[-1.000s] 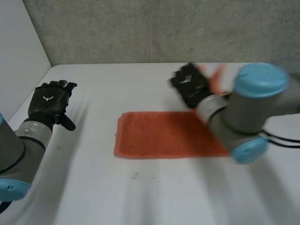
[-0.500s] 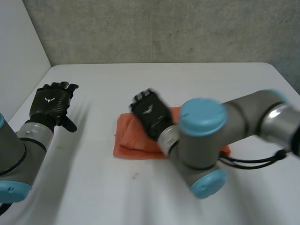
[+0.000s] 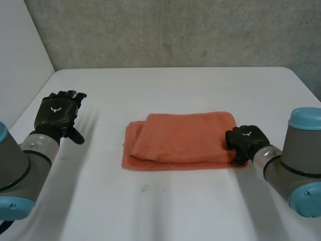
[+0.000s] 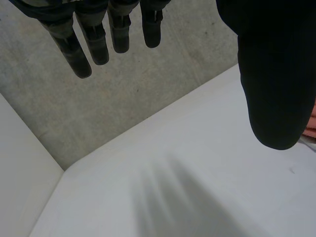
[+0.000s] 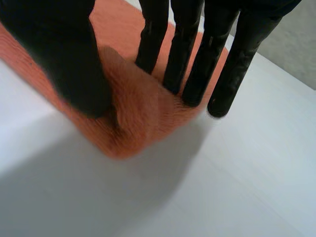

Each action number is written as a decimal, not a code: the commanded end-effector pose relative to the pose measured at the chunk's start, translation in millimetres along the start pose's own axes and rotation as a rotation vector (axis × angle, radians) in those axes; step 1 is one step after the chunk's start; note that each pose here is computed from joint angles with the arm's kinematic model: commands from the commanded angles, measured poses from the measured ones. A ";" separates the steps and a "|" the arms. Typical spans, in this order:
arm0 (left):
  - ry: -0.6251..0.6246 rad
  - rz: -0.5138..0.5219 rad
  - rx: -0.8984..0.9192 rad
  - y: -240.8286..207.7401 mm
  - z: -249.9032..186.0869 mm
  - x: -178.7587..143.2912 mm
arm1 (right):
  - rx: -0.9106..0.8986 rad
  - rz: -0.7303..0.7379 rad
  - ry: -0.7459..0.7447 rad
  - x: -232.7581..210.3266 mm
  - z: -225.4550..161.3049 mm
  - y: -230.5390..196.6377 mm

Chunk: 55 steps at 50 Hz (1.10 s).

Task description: Fold the laundry

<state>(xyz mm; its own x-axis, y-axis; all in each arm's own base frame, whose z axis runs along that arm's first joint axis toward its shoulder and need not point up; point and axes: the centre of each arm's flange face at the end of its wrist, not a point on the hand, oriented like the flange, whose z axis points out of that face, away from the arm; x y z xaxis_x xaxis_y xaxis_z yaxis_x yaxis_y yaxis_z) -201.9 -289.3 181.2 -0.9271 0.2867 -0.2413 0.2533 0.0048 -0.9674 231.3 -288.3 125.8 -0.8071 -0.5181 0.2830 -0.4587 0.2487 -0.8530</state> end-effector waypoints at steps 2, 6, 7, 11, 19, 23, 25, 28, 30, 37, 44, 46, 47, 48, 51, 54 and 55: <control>0.002 0.000 0.000 0.0 -0.4 0.6 | 0.015 -0.077 0.106 21.3 13.2 -1.4; 0.002 0.000 0.000 0.0 -0.8 0.6 | 0.068 -0.199 0.163 26.4 17.2 -23.5; 0.002 0.000 -0.002 0.4 -1.0 0.8 | 0.106 -0.252 0.168 22.5 16.5 -38.3; 0.002 0.000 0.000 -0.1 -1.1 0.7 | 0.260 -0.385 0.097 -26.4 6.7 -82.3; 0.000 0.000 0.002 -0.9 -1.1 -0.1 | 0.431 -0.550 -0.108 -133.0 -18.1 -100.6; 0.000 0.000 0.001 -1.1 -1.1 -0.1 | 0.448 -0.618 -0.234 -180.7 -30.1 -80.7; 0.000 0.000 -0.001 -1.6 -1.3 -0.2 | 0.461 -0.649 -0.313 -203.5 -39.3 -69.1; 0.002 0.000 -0.002 -1.9 -1.8 0.2 | 0.456 -0.655 -0.347 -209.5 -41.6 -62.1; 0.006 -0.001 0.004 -3.9 -2.1 1.3 | 0.453 -0.648 -0.343 -208.0 -40.8 -62.7; 0.082 0.004 0.075 -29.3 -4.7 26.9 | 0.474 -0.406 -0.201 -158.8 -49.5 -108.9; 0.211 -0.068 0.157 -69.7 -9.5 67.5 | 0.428 0.016 -0.164 -98.6 -36.1 -125.5; 0.248 -0.106 0.158 -74.5 -8.7 79.3 | 0.403 0.075 -0.175 -91.6 -33.2 -123.1; 0.266 -0.125 0.152 -74.6 -6.9 85.6 | 0.368 0.119 -0.183 -84.1 -29.3 -119.0; 0.301 -0.162 0.138 -74.1 -3.4 98.6 | 0.350 0.138 -0.184 -79.4 -27.1 -116.9; 0.350 -0.200 0.111 -72.2 1.1 118.1 | 0.292 0.177 -0.180 -62.3 -19.5 -110.9; 0.386 -0.226 0.034 -56.4 9.4 136.8 | 0.238 0.192 -0.186 -57.1 -8.0 -99.8; 0.387 -0.227 0.011 -50.5 11.9 139.3 | 0.221 0.192 -0.189 -58.2 -3.6 -95.5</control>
<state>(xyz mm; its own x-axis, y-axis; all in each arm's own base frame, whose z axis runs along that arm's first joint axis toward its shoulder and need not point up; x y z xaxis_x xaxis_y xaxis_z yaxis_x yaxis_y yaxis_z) -315.9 -258.2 227.3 -0.8179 0.5715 -0.0659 0.0530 -0.0393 -0.9978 334.2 -259.2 215.7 -0.7663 -0.6358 0.0922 -0.1706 0.0631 -0.9833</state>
